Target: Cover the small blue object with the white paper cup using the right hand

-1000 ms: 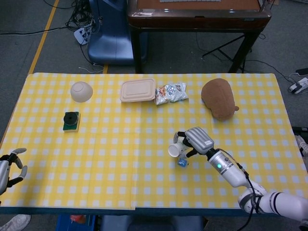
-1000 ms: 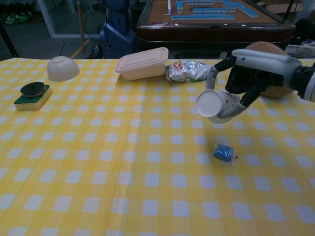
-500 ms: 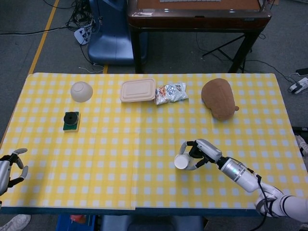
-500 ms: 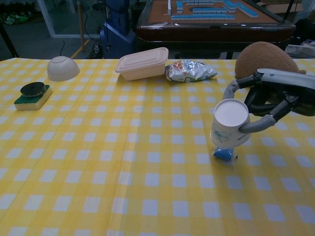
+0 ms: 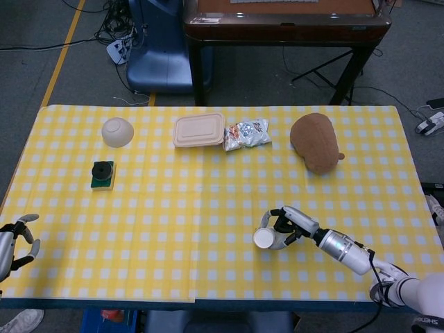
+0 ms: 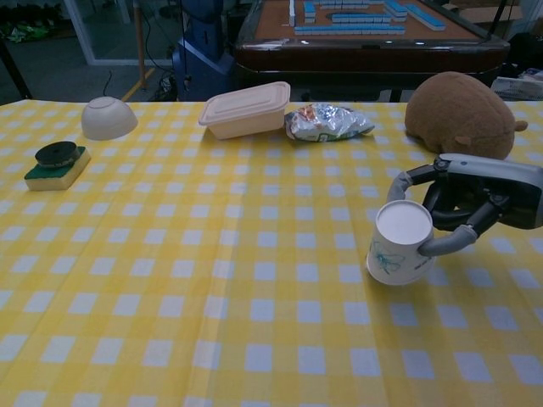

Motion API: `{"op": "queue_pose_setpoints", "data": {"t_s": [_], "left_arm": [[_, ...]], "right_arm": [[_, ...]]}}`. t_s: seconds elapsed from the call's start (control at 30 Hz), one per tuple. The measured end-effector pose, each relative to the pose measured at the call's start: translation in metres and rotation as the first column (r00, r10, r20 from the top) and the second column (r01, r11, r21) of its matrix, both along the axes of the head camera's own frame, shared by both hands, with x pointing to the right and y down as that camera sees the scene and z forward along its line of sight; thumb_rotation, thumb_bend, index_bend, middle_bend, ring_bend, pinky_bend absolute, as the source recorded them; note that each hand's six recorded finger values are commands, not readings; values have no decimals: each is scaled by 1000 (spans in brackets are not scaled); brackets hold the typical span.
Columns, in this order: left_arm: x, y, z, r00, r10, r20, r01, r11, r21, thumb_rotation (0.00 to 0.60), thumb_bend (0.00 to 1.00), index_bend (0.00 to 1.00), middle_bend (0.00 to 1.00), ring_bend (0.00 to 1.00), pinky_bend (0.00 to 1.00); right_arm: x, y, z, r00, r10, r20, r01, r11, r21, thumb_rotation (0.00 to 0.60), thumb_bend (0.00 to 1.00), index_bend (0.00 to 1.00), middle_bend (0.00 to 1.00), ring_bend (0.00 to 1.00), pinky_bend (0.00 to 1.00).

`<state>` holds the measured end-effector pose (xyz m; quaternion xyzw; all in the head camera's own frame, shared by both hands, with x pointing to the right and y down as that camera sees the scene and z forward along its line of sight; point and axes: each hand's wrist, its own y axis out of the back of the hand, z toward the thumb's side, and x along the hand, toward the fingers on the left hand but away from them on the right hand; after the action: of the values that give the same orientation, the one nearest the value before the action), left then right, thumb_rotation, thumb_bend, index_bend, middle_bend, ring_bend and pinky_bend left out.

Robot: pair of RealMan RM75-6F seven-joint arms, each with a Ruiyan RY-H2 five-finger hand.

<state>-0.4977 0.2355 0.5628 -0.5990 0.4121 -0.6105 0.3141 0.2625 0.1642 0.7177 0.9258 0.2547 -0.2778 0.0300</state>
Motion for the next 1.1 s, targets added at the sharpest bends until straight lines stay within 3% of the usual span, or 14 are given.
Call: {"op": "queue_pose_setpoints", "data": {"t_s": [0.43, 0.77, 1.1], "left_arm": [[-1, 0, 0, 1000, -5, -2, 5, 1000, 0, 600, 422, 317, 573, 415, 498], [-1, 0, 0, 1000, -3, -1, 3, 1000, -1, 600, 422, 317, 573, 415, 498], [-1, 0, 0, 1000, -1, -1, 1, 1000, -2, 600, 422, 317, 573, 415, 498]], "right_arm": [[-7, -5, 13, 999, -36, -20, 36, 999, -10, 600, 0, 507, 1000, 1000, 1000], [-8, -4, 12, 995, -90, -33, 89, 996, -16, 600, 0, 241, 1000, 1000, 1000], [0, -9, -3, 992, -109, -59, 113, 991, 73, 600, 0, 208, 1000, 1000, 1000]]}}
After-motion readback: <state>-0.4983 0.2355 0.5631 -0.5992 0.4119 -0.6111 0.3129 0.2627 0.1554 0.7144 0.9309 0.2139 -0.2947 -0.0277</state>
